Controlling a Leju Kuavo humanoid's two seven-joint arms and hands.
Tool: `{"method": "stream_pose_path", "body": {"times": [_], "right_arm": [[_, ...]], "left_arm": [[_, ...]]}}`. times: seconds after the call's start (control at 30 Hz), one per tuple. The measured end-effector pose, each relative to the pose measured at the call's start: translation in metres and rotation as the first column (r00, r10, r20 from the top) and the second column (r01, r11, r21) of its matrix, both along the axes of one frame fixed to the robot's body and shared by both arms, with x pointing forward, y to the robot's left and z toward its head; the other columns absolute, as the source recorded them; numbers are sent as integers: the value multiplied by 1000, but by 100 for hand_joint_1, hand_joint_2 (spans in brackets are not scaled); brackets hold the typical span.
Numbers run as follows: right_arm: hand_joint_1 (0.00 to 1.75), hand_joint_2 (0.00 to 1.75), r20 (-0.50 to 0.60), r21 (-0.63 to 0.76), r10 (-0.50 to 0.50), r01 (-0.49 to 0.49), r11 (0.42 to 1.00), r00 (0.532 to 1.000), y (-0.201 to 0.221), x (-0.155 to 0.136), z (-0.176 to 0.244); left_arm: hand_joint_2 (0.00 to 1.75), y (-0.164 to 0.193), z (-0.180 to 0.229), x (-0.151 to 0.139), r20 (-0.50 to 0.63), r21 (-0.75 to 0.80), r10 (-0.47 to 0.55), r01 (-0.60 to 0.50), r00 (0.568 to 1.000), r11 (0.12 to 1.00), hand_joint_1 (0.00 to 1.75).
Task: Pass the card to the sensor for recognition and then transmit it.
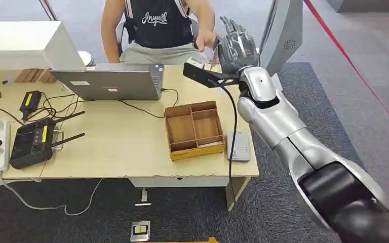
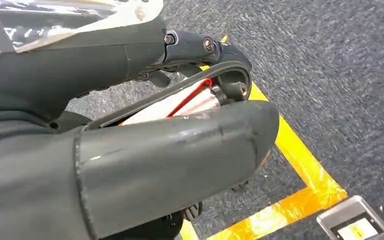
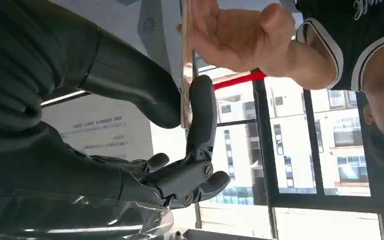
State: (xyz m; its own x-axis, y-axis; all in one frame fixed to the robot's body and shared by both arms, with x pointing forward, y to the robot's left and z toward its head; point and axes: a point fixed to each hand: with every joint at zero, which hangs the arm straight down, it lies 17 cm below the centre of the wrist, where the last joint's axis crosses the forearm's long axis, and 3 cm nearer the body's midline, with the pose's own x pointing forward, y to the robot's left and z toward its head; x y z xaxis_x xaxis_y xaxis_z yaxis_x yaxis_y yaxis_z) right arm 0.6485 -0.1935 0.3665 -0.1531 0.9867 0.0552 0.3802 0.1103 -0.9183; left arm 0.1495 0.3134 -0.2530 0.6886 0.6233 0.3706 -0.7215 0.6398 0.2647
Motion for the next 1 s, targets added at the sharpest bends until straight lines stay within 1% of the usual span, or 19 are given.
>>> {"method": "stream_pose_path", "body": {"times": [0.13, 0.3, 0.5, 0.6, 0.63, 0.77, 0.8, 0.87, 0.9, 1.0], "right_arm": [[175, 175, -7, -39, -46, 46, 998, 999, -4, 12, 12], [175, 175, -23, -67, -100, 98, 993, 995, -10, 18, 9], [175, 175, -23, -68, -101, 100, 993, 995, -10, 18, 9], [175, 175, -40, -87, -135, 132, 987, 990, -13, 22, 5], [175, 175, -63, -106, -163, 156, 982, 985, -15, 23, -4], [175, 175, -75, -117, -175, 166, 979, 982, -15, 24, -9], [0, 175, -77, -119, -180, 170, 978, 981, -15, 24, -10], [0, 175, -81, -125, -187, 177, 976, 979, -17, 24, -13], [0, 0, -83, -127, -195, 184, 975, 977, -19, 24, -14], [0, 0, -81, -126, -206, 195, 973, 975, -21, 24, -15]], "left_arm": [[0, 0, 1, 4, 4, 1, -8, 8, 1000, 1000, 0], [0, -1, 1, 5, 2, -3, -12, 12, 1000, 1000, 0], [0, -1, 1, 5, 3, -3, -12, 12, 1000, 1000, 0], [0, -2, 1, 5, -1, -7, -16, 16, 1000, 1000, 0], [0, -3, 0, 4, -8, -15, -14, 14, 1000, 1000, 0], [0, -4, 0, 2, -11, -18, -12, 12, 1000, 1000, 0], [0, -4, -1, 2, -14, -19, -12, 11, 1000, 1000, 0], [0, -5, -1, 0, -18, -22, -11, 10, 1000, 1000, 0], [0, -5, -2, -1, -21, -24, -10, 10, 1000, 1000, 0], [0, -5, -2, -4, -25, -25, -8, 8, 1000, 1000, 0]]}}
